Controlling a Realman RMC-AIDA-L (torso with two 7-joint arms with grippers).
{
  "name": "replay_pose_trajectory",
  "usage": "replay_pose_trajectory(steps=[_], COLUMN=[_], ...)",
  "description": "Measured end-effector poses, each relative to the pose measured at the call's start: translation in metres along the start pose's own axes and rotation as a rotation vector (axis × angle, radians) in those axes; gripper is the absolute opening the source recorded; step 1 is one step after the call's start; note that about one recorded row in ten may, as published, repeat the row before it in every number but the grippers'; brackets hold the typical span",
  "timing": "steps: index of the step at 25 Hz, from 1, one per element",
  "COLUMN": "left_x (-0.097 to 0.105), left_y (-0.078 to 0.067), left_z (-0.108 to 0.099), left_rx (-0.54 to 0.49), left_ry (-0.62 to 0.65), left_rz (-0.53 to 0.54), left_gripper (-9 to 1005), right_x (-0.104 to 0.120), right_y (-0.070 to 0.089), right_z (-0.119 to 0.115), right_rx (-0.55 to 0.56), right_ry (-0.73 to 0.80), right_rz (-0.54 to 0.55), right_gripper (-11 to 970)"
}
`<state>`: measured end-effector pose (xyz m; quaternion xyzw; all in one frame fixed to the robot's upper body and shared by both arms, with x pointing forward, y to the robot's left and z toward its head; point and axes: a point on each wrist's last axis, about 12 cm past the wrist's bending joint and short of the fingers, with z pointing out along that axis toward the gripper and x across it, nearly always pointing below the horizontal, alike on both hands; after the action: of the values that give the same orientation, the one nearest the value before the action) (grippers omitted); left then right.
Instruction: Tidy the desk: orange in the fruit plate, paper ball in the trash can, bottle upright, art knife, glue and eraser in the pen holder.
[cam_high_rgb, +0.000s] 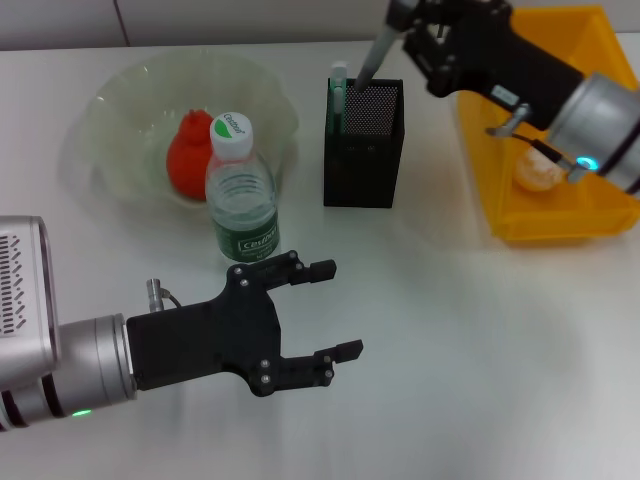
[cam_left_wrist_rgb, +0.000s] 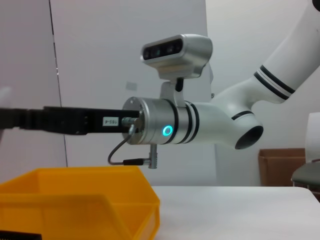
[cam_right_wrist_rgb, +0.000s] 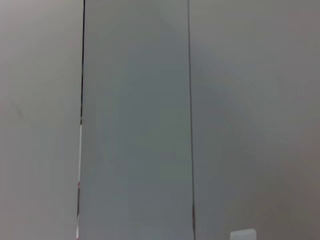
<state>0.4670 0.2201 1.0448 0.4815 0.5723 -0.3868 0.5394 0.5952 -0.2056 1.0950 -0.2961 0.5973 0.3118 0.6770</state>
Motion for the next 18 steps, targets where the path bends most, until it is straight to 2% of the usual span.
replay_pose_trajectory(steps=[8,18], left_x=[0.003,0.006], left_y=[-0.002,-0.004], left_z=[-0.002,-0.005], left_rx=[-0.003,-0.009], left_ry=[0.0,0.003], left_rz=[-0.02,-0.028], left_gripper=[788,786], right_x=[0.008,0.014], right_y=[0.003,0.005], right_z=[0.029,0.021], right_rx=[-0.013,-0.005], right_ry=[0.133,0.144], right_rz=[-0.007,0.01], right_gripper=[146,164])
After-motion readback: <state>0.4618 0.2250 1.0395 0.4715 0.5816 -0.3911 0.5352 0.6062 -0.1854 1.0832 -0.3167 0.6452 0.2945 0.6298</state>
